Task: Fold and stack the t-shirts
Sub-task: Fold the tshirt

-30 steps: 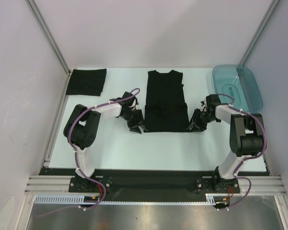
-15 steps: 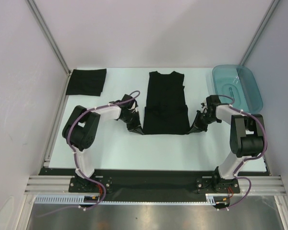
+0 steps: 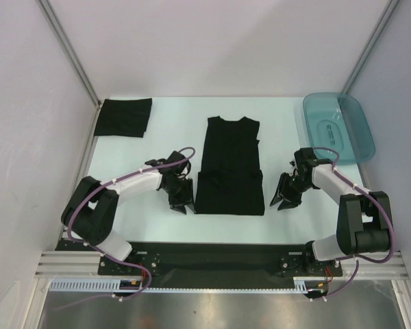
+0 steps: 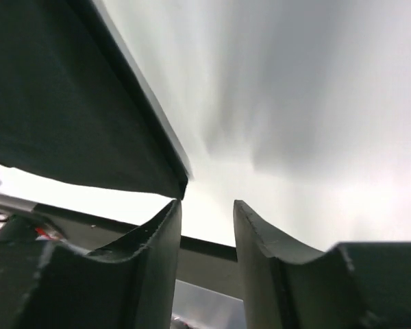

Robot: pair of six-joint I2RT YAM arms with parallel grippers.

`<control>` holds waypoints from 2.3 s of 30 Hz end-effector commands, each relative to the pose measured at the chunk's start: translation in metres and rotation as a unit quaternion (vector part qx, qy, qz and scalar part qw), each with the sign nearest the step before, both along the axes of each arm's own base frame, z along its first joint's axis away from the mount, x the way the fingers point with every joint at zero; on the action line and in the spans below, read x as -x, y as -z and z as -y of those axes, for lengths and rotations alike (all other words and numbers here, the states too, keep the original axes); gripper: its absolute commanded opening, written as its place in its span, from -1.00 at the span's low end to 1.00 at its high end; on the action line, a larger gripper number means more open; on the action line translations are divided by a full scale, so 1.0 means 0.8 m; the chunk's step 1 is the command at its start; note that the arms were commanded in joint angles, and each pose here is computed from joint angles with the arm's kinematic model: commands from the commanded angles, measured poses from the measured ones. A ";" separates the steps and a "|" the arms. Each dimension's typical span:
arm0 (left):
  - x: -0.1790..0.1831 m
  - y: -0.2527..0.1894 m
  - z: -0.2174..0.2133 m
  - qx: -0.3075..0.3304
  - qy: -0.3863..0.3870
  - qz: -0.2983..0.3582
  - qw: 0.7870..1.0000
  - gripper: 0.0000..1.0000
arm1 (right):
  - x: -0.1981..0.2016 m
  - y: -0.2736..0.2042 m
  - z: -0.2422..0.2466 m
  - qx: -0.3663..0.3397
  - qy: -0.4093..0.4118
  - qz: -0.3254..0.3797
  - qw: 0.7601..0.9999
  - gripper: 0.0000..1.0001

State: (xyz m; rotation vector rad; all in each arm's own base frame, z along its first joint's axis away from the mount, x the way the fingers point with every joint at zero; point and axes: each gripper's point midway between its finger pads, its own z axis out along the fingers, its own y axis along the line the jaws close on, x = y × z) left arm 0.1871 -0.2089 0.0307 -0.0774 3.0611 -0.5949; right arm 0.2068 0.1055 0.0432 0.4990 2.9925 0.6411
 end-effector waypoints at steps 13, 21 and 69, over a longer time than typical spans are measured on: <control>-0.107 -0.092 0.109 0.170 0.079 0.113 0.976 -0.91 | -0.126 -0.069 -0.106 -0.173 -0.062 0.153 0.971 -0.97; -0.135 -0.045 0.116 0.183 0.065 0.109 0.975 -0.94 | -0.158 -0.027 -0.156 -0.227 -0.068 0.159 0.958 -1.00; -0.488 -0.103 0.064 0.155 -0.075 0.361 0.917 0.08 | -0.459 -0.048 -0.040 -0.198 0.048 0.308 0.929 -0.37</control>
